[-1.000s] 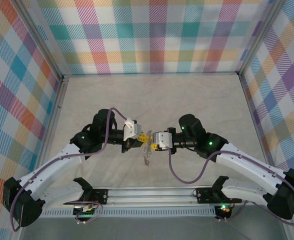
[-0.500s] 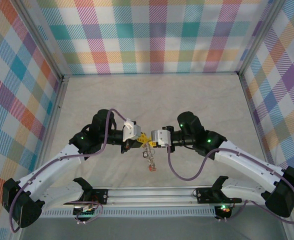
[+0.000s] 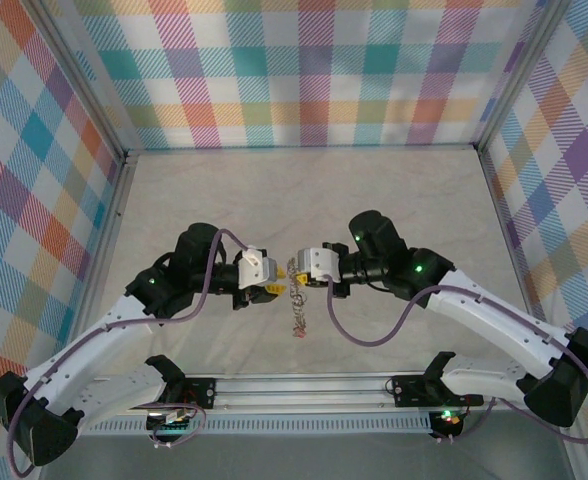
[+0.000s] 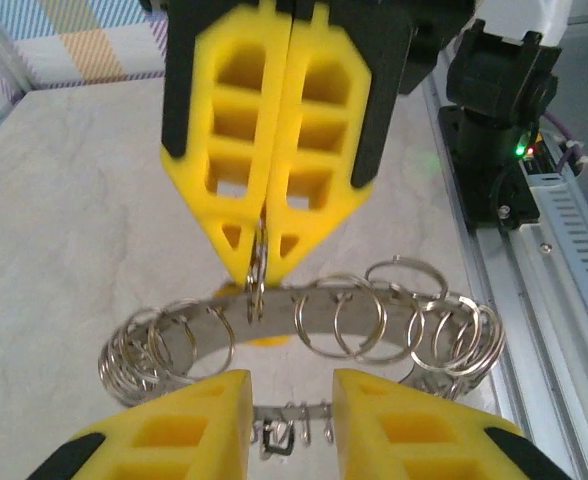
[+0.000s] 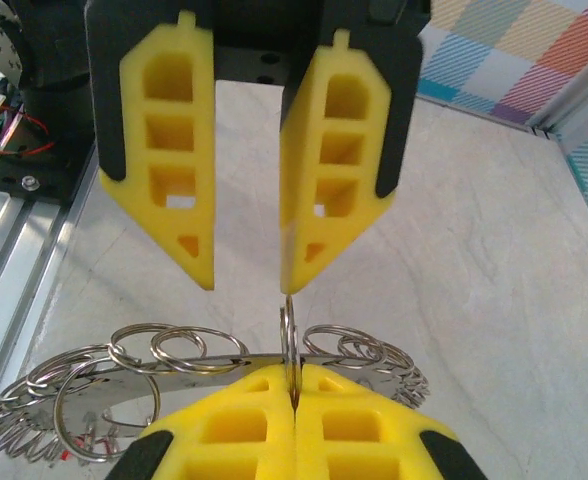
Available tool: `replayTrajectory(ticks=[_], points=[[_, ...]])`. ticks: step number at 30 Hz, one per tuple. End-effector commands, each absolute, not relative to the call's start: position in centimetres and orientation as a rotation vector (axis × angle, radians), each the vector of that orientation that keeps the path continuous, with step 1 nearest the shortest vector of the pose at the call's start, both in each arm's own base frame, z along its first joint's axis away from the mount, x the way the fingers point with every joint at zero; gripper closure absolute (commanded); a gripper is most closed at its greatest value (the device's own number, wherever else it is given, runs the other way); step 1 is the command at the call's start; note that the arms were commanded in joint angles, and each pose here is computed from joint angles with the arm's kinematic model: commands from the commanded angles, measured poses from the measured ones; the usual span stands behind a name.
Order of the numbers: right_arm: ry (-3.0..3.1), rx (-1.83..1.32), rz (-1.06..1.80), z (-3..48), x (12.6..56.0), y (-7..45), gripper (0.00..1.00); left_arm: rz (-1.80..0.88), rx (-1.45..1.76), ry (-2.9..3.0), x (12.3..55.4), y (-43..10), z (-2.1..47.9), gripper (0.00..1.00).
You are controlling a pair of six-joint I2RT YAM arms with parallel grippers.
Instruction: Put the keys on the keyring
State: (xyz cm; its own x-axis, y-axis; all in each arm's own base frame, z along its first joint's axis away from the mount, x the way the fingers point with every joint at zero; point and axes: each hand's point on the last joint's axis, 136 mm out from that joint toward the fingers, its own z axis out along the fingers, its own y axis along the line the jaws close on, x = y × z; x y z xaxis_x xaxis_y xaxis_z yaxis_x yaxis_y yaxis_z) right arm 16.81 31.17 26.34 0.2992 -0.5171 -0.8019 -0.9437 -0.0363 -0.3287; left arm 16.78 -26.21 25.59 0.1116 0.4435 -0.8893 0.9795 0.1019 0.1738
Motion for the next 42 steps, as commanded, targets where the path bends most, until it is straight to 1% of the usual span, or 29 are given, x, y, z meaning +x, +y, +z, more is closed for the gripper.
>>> replayTrajectory(ticks=[1,5,9,11,13,23,27,31,36,42], points=[[1.411,-1.673,0.666,27.2,16.0,31.3,1.00,-0.744,1.481,1.484,16.6,-26.0,26.6,0.73],[1.465,-1.638,0.710,27.0,16.2,31.7,1.00,-0.801,1.441,1.479,16.3,-26.3,27.5,0.74],[1.504,-1.668,0.722,26.3,16.2,32.0,1.00,-0.806,1.395,1.474,16.6,-26.4,28.4,0.76],[1.529,-1.676,0.718,26.2,16.3,32.0,1.00,-0.812,1.387,1.470,16.6,-26.4,28.7,0.79],[1.553,-1.672,0.713,26.3,16.5,32.0,1.00,-0.824,1.392,1.471,16.6,-26.6,28.6,0.81],[1.625,-1.659,0.741,26.7,16.3,32.0,1.00,-0.878,1.386,1.500,17.2,-27.6,28.0,0.81],[1.618,-1.662,0.757,26.5,16.1,32.2,1.00,-0.886,1.385,1.511,17.5,-27.9,28.0,0.84],[1.600,-1.677,0.770,26.5,15.8,32.4,1.00,-0.874,1.398,1.507,17.5,-28.0,27.9,0.84],[1.596,-1.715,0.765,25.9,15.5,32.2,1.00,-0.816,1.422,1.512,17.7,-27.5,27.4,0.77],[1.620,-1.731,0.767,25.2,15.2,31.9,1.00,-0.777,1.457,1.524,17.4,-26.9,26.5,0.77]])
